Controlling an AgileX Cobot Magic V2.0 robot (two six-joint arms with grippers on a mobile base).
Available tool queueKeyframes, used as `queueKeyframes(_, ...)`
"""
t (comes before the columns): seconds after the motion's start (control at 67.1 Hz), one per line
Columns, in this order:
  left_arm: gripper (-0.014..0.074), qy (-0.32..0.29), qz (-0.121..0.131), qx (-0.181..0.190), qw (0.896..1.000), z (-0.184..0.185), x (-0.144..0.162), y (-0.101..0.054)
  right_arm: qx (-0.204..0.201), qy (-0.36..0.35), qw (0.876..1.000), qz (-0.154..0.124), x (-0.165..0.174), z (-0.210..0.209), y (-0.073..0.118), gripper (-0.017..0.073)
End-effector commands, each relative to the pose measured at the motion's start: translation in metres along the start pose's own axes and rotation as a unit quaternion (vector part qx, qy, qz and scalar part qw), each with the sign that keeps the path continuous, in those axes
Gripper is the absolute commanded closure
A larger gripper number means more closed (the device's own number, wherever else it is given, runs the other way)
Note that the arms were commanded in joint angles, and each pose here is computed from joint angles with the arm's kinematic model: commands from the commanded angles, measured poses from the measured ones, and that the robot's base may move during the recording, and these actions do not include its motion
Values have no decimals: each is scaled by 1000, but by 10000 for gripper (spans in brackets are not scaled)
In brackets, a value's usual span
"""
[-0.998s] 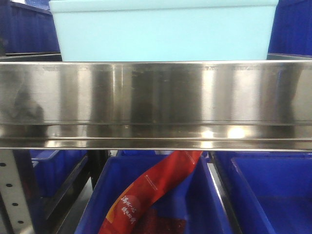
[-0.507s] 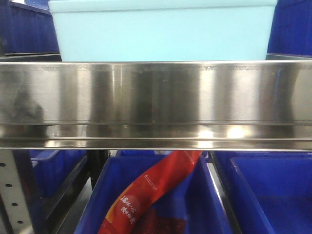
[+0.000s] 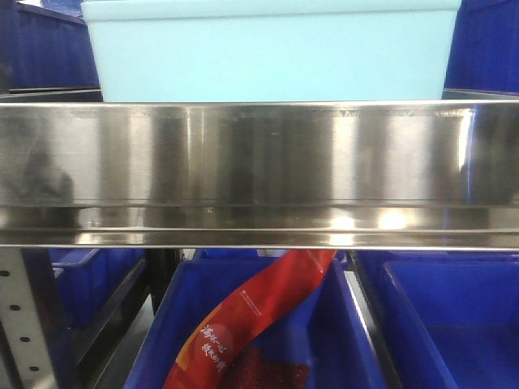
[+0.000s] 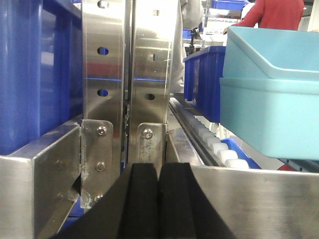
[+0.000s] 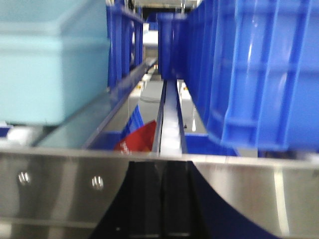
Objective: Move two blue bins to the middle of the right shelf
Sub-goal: 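Pull both grippers back from the placed teal bin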
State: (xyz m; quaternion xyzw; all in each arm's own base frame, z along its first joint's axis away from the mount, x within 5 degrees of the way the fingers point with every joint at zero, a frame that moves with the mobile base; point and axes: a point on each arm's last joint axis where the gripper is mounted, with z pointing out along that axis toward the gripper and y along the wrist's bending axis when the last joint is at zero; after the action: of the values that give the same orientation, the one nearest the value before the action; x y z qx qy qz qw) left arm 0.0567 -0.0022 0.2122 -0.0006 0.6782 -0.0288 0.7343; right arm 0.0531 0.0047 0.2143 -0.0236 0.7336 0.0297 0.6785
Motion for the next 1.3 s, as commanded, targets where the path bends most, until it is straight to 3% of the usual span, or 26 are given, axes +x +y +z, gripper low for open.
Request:
queueKeyframes(0.0,704,-14,-2,-1,1000,-1,-3,0,5,-4,1000,-2,9,3,-1,721)
queueKeyframes(0.402,704,-14,-2,-1,1000,-1,-3,0,9,-53,999,1,6,4,-2,721)
queueKeyframes(1.281,704,-14,-2,-1,1000,-1,-3,0,9,-53,999,1,6,4,-2,721)
